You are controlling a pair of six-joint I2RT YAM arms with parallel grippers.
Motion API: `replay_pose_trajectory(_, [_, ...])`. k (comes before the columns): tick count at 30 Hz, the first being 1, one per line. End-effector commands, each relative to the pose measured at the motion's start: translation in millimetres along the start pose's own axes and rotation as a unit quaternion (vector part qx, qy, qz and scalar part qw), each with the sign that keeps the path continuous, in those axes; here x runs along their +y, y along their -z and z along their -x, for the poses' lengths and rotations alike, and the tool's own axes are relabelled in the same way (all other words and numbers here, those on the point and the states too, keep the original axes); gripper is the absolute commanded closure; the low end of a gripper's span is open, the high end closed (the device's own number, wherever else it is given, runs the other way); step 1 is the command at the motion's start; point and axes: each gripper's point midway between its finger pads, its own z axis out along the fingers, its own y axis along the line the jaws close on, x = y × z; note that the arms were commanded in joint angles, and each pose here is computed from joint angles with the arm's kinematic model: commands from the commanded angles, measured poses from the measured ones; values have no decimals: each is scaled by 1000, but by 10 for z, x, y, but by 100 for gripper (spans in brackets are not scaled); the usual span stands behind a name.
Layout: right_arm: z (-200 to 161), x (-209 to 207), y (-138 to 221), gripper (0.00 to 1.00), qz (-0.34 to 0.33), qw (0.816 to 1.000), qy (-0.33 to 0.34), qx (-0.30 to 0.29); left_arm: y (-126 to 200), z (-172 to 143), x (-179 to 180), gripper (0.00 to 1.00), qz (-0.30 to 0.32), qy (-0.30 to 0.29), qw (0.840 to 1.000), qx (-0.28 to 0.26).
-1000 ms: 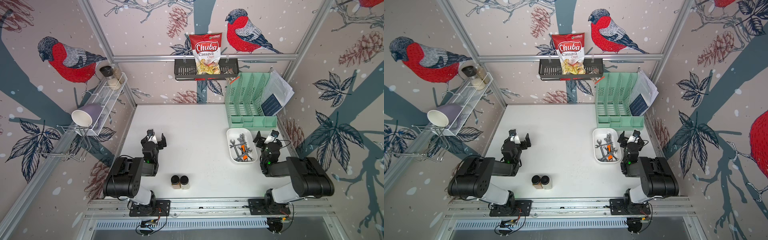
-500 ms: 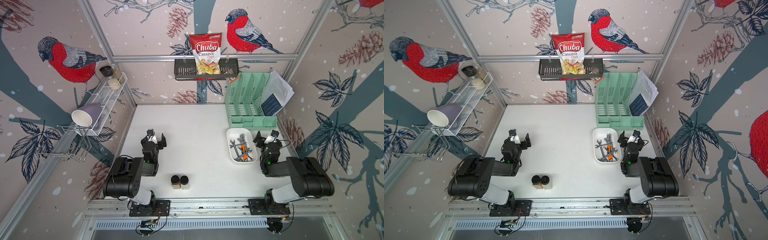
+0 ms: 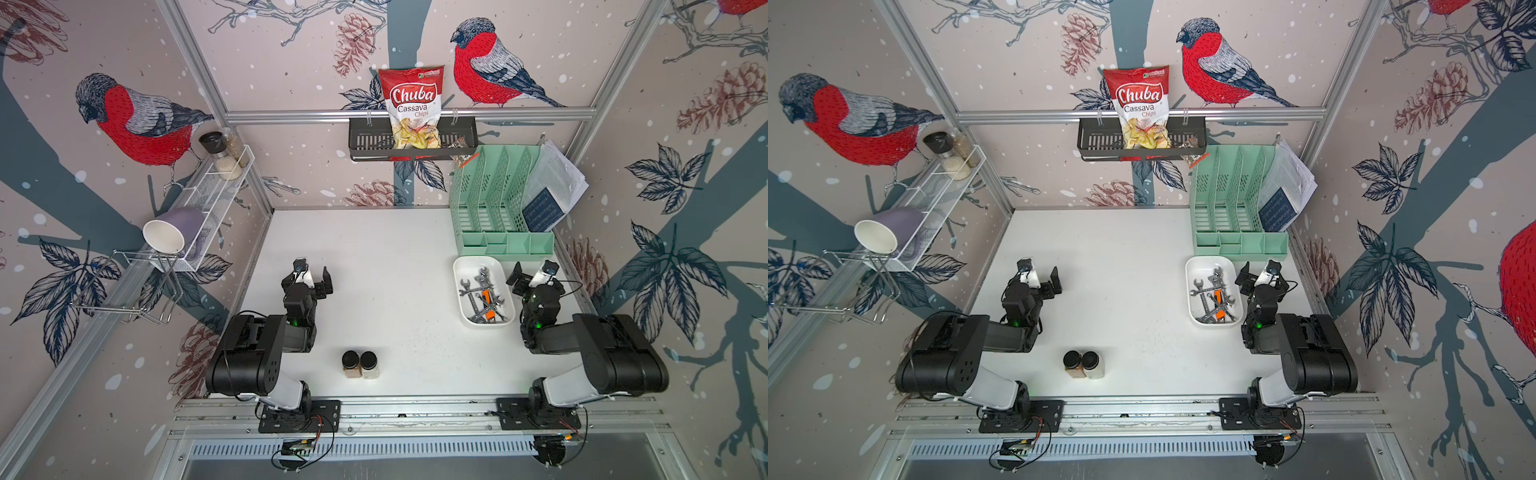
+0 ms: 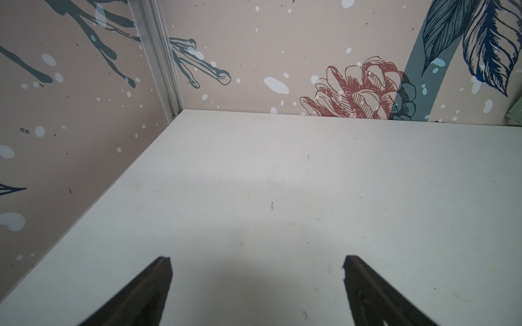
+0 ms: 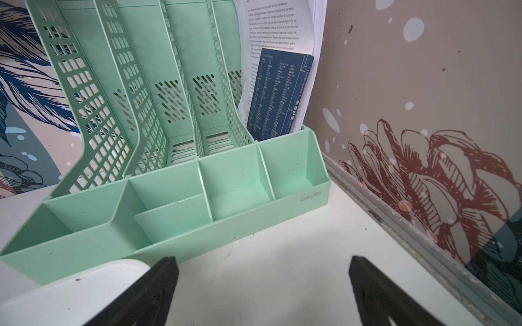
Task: Take out the wrench from the storage box
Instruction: Move the storage box to the center of the board.
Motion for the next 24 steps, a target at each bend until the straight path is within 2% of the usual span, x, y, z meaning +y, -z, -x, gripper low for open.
replay_pose_trajectory(1, [25,24,1,0,4,1000,-3,-4,5,146,12,2,5,5,1000,-27])
replay_pose_trajectory(4, [132,-21,-25,0,-31,999,-1,-11,-30,248,130,2,55,12,998,-17])
replay_pose_trajectory(7, [302,-48,-194,0,-80,996,13,41,-172,358,361,2,142,28,988,61])
replay_pose_trajectory(9, [493,-53,-177,0,-107,993,-1,43,-143,528,395,2,161,32,984,65])
replay_pose_trajectory(11, [658,133,-122,0,-83,995,-28,47,-65,745,410,2,198,35,978,53])
replay_pose_trajectory(14, [806,590,2,0,0,994,-78,76,-3,1039,219,2,206,54,976,39])
replay_pose_trajectory(17, [759,1030,141,0,63,988,-74,122,6,1249,6,2,185,121,975,37])
replay_pose_trajectory(19, [596,1208,189,0,95,978,-72,170,-73,1332,-168,2,153,152,974,64])
replay_pose_trajectory(22, [218,1266,233,0,106,959,-61,255,-188,1353,-334,2,127,168,972,104])
replay_pose_trajectory(24, [16,1286,298,3,119,948,-54,291,-226,1326,-406,2,113,174,972,115])
